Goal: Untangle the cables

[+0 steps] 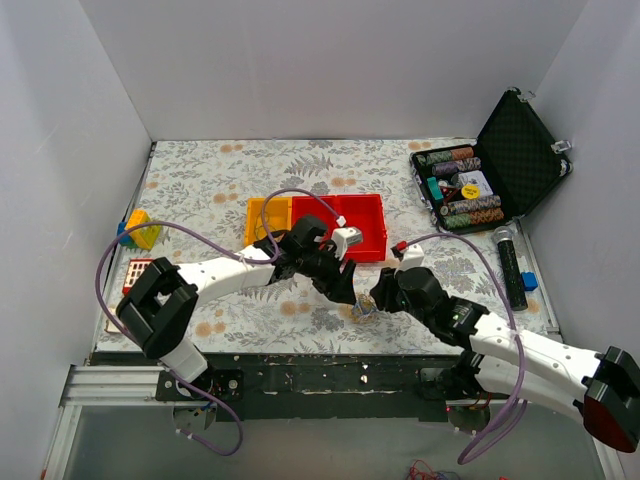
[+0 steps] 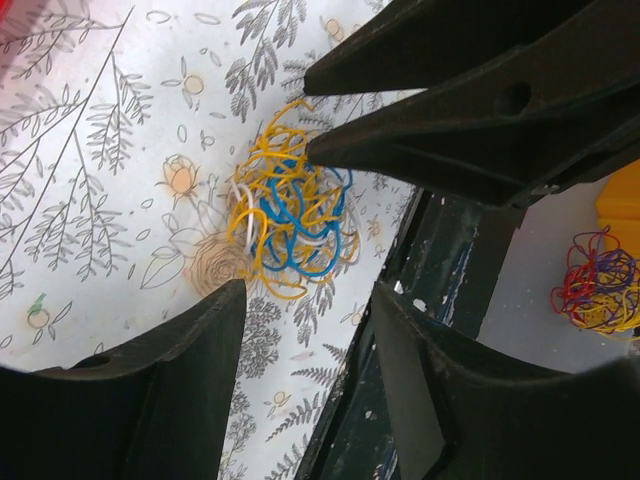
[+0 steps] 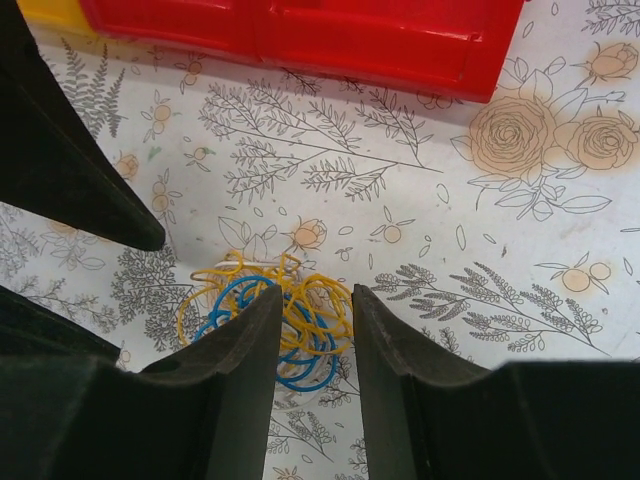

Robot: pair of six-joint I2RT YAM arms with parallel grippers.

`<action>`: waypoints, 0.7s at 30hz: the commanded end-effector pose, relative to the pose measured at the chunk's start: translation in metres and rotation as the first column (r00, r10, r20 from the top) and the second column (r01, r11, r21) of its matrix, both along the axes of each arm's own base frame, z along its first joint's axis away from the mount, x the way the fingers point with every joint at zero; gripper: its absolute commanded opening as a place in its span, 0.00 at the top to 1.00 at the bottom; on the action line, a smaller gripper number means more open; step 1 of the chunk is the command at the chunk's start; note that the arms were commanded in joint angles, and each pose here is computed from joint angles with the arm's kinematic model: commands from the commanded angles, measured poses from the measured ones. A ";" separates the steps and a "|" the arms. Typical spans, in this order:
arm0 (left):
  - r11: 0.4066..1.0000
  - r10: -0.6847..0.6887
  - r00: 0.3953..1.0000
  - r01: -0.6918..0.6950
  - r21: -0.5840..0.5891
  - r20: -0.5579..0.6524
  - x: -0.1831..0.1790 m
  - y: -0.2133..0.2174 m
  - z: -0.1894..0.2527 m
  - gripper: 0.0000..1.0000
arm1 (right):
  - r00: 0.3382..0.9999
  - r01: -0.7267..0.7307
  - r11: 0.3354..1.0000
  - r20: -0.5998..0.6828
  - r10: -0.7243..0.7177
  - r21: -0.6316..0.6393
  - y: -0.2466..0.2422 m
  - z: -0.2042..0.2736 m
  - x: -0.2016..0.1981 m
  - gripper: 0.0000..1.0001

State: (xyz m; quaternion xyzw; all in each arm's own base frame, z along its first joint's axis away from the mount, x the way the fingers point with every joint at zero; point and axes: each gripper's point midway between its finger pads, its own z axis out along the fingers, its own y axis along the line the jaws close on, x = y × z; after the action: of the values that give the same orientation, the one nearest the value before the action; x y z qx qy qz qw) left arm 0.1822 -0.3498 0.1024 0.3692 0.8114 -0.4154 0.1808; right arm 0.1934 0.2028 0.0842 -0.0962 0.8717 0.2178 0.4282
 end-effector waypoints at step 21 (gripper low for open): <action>0.999 -0.045 0.999 0.045 -0.019 -0.002 0.010 -0.040 -0.007 0.61 | 1.000 -0.009 0.995 0.026 0.007 0.103 -0.003 0.015 -0.010 0.61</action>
State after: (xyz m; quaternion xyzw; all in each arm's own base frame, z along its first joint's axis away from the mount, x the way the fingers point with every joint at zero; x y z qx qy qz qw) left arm 0.1854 -0.3817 0.0833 0.3771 0.8100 -0.4217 0.1544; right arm 0.1834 0.1982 0.0988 -0.0836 0.8567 0.2544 0.4409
